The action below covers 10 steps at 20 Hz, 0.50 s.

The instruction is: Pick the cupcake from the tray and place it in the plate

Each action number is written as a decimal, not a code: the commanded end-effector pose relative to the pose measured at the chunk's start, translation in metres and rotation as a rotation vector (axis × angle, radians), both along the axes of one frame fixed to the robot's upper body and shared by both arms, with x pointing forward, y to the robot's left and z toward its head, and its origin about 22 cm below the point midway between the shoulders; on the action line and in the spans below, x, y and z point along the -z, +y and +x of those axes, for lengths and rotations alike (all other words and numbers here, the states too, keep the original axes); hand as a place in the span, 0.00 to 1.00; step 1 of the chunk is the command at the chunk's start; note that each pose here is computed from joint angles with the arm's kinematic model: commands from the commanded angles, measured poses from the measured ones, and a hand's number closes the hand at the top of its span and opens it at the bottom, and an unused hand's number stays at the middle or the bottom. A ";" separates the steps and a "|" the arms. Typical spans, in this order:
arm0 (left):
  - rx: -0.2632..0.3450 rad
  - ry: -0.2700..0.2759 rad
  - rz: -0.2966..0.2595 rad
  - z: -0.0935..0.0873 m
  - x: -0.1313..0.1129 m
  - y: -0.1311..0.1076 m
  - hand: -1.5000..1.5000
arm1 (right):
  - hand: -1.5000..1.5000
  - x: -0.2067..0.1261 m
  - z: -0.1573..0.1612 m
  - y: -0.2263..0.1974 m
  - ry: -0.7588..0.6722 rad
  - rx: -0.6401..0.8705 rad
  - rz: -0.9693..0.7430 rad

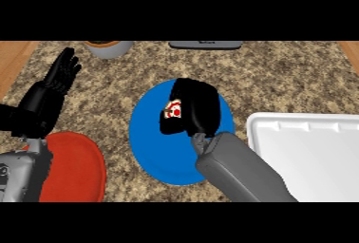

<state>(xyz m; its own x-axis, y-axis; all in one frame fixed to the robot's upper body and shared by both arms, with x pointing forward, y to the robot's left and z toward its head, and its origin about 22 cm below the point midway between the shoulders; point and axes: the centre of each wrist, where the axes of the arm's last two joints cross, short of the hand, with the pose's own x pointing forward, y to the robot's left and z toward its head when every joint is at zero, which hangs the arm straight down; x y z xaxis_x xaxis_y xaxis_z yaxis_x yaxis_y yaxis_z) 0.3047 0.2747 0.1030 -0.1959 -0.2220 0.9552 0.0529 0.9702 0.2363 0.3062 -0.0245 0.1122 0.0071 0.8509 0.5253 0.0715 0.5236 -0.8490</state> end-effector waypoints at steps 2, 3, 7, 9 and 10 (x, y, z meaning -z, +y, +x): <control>0.017 -0.022 -0.005 0.001 0.004 -0.010 0.50 | 1.00 0.032 0.023 0.004 0.044 0.062 0.081; 0.012 -0.008 0.007 -0.003 -0.012 0.006 0.50 | 1.00 0.033 0.032 -0.004 0.060 0.098 0.115; 0.011 -0.019 -0.004 0.001 -0.013 -0.020 0.50 | 0.00 0.054 0.056 -0.014 0.105 0.088 0.157; 0.034 0.001 0.001 0.008 -0.011 -0.008 0.50 | 0.00 0.048 0.051 0.001 0.084 0.058 0.215; 0.024 -0.023 -0.004 0.012 -0.010 -0.005 0.50 | 0.00 0.060 0.038 0.008 0.080 0.049 0.230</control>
<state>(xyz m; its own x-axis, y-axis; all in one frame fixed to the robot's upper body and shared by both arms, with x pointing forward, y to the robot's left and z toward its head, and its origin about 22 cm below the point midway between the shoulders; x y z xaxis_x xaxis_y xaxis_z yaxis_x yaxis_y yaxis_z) 0.3090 0.2691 0.1107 -0.2089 -0.2161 0.9538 0.0686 0.9696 0.2348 0.3460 -0.0221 0.0660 0.0986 0.7560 0.6471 0.0334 0.6474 -0.7615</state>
